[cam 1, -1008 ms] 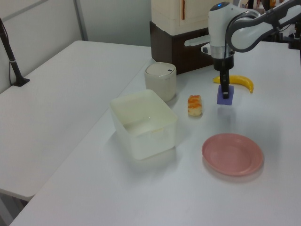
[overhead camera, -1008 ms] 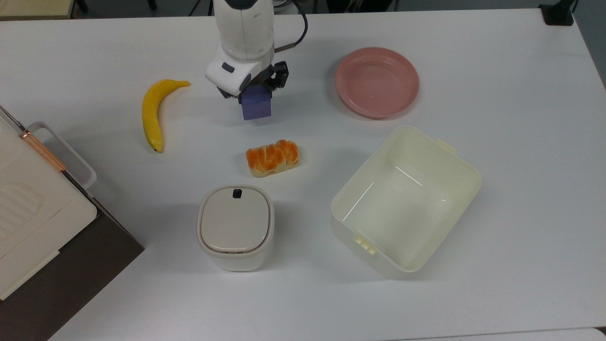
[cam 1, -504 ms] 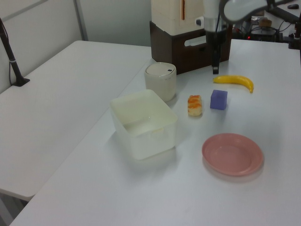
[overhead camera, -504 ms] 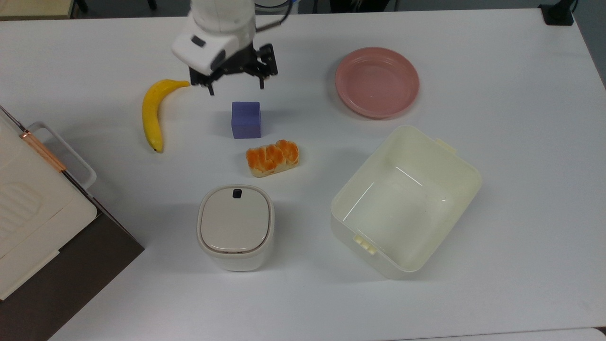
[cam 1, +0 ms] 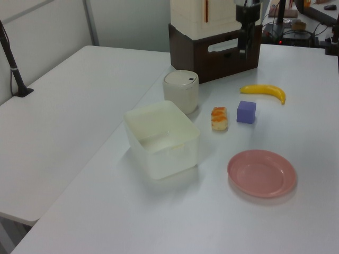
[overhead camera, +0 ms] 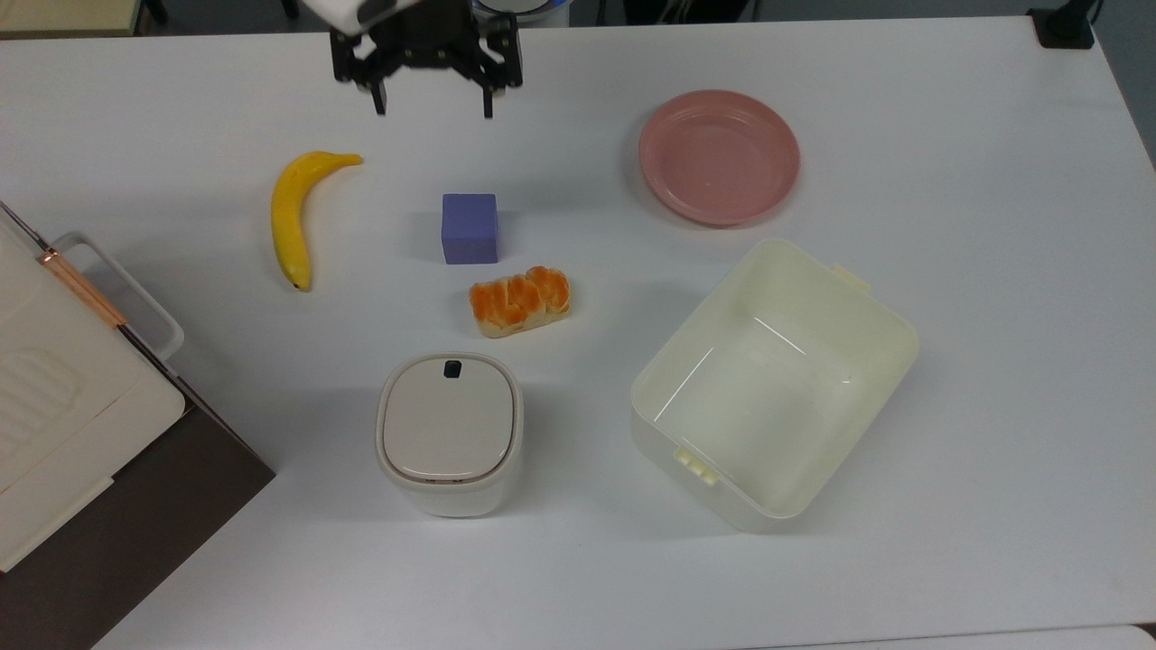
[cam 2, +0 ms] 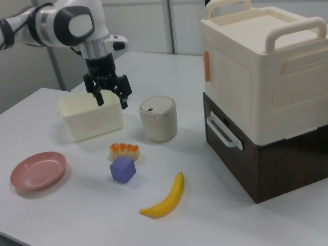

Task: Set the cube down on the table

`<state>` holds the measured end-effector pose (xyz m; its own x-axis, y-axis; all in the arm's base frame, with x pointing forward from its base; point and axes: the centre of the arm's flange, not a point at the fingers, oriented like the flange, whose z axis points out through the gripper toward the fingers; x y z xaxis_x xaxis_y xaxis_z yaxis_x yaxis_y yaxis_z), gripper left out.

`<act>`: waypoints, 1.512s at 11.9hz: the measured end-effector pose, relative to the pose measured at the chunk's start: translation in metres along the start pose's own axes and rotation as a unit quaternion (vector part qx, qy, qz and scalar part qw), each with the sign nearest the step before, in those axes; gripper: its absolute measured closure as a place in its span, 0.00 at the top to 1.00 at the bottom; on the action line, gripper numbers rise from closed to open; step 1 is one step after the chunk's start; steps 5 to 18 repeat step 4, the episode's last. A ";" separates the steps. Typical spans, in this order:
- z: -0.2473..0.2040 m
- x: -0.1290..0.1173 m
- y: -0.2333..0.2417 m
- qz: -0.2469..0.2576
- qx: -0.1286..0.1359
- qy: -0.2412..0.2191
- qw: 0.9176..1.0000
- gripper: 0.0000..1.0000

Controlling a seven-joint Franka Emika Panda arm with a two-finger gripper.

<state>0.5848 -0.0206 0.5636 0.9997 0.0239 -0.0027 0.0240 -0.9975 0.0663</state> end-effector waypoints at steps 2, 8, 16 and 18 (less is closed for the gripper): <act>-0.024 -0.014 0.007 0.010 0.000 0.008 1.000 1.00; -0.030 -0.017 0.007 0.011 0.000 0.013 1.000 1.00; -0.030 -0.017 0.007 0.011 0.000 0.013 1.000 1.00; -0.030 -0.017 0.007 0.011 0.000 0.013 1.000 1.00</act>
